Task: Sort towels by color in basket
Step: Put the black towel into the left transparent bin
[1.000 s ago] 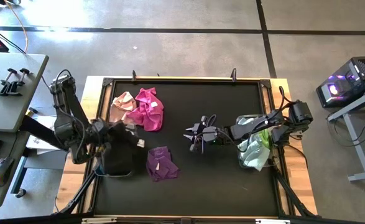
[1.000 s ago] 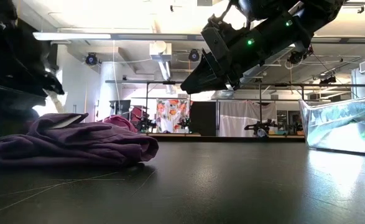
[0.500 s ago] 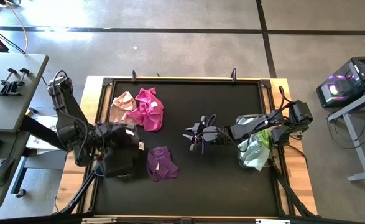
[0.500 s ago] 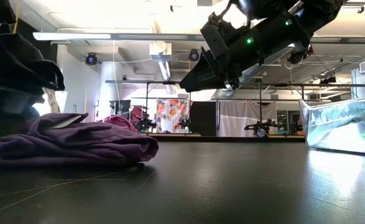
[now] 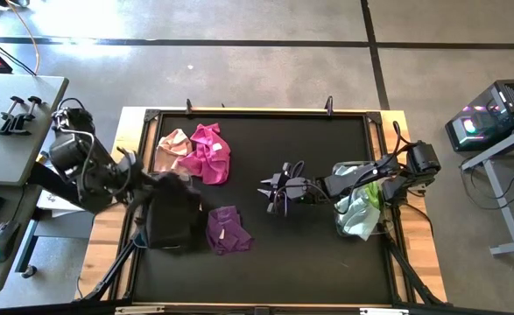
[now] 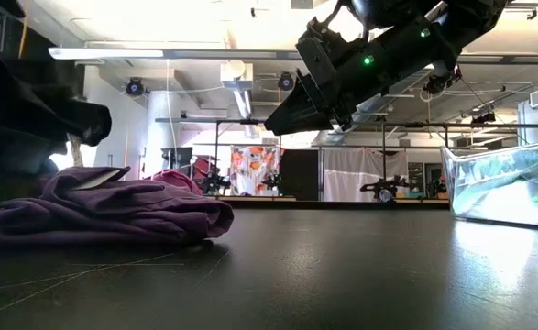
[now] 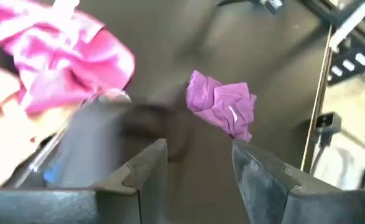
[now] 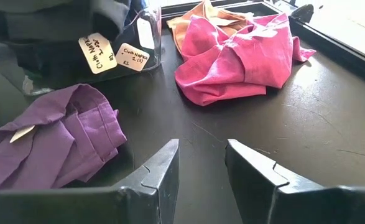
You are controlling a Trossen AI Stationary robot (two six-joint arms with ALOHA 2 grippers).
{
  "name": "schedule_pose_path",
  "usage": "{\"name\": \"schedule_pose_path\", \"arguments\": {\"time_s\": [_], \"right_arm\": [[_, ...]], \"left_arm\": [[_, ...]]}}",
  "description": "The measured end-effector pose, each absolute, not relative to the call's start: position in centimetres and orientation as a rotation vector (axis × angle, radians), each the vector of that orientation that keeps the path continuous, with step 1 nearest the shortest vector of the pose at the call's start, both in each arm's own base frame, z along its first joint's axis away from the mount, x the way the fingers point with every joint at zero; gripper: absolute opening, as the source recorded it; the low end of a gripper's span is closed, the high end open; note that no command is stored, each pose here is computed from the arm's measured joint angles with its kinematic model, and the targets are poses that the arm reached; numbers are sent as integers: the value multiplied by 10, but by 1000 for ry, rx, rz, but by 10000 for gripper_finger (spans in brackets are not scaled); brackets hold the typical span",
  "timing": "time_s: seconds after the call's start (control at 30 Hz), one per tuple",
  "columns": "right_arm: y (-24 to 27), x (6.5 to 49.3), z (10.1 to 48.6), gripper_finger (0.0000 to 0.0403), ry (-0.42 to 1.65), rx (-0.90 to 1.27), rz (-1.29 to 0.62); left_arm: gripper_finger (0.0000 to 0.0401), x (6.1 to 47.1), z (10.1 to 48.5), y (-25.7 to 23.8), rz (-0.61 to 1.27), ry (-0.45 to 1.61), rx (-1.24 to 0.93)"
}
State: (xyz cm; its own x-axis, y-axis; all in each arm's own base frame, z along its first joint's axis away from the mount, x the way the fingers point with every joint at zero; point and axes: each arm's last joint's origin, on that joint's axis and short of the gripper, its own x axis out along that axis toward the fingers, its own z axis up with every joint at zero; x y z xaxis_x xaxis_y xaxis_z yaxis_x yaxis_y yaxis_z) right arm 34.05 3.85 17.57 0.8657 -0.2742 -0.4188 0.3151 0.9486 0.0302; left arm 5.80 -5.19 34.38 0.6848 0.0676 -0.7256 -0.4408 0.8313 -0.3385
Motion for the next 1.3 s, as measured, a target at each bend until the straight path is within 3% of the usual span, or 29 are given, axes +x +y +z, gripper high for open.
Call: {"name": "schedule_pose_path", "arguments": {"time_s": [0.2,0.47,0.67,1.07,1.3], "right_arm": [[39,340,176,126,424,99,-309],[39,340,176,126,424,98,-309],[39,340,176,126,423,85,-307],[39,341,176,126,421,83,-305],[39,341,176,126,421,83,-305]], "left_arm": [[149,79,321,-78,291,801,-380],[114,86,225,-90,536,1027,-416],[92,100,222,-97,571,980,-376],[48,116,213,-81,613,1185,-428],[12,136,193,-79,634,1334,-327]]}}
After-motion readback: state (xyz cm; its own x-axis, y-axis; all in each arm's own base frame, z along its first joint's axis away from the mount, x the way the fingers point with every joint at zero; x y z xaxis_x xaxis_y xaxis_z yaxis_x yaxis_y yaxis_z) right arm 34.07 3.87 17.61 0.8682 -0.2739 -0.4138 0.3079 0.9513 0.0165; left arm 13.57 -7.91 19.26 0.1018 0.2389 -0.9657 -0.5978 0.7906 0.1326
